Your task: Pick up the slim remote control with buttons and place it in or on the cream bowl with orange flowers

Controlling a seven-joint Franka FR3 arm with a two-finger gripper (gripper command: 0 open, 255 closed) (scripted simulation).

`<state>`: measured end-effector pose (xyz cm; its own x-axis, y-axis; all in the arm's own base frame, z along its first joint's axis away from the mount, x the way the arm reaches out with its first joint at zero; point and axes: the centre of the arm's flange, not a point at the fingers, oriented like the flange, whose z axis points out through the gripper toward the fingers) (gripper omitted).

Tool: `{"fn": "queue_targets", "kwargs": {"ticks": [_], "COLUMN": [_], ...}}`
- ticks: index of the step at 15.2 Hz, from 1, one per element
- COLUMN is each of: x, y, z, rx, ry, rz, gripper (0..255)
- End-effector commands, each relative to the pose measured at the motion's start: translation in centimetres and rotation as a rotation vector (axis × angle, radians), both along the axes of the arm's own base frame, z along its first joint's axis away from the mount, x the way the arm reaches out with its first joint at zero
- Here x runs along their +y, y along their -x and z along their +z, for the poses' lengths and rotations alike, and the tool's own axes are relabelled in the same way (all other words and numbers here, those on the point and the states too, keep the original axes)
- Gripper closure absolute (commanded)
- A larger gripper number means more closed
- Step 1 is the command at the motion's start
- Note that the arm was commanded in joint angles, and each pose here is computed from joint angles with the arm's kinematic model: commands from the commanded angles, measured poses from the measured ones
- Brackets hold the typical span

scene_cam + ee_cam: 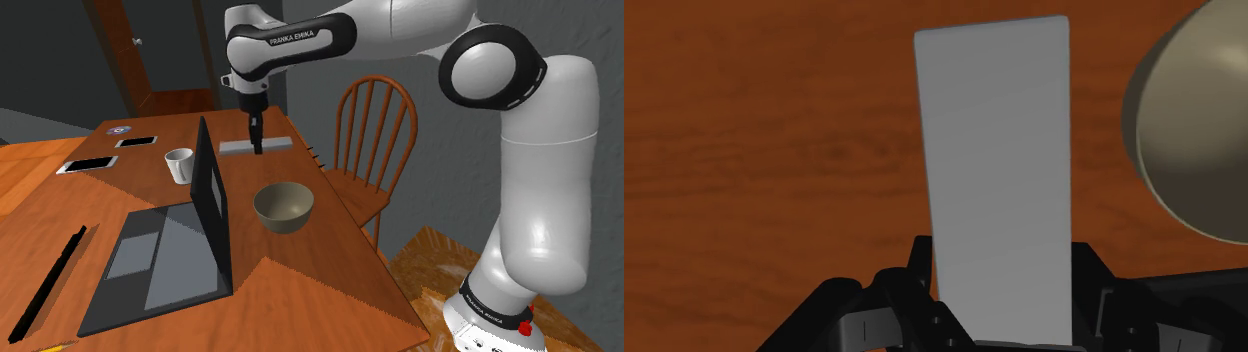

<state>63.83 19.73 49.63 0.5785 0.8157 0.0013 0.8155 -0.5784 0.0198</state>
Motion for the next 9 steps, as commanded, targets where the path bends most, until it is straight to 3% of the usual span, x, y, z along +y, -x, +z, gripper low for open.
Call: {"fn": "queue_targets", "kwargs": {"ticks": [1,9], "x": [0.4,2.8], "y": [2.4,12.7], "z": [0.2,0.2], "rx": [0.0,0.0], "ry": [0.0,0.0], "rz": [0.0,0.0], "gripper": [255,255]}}
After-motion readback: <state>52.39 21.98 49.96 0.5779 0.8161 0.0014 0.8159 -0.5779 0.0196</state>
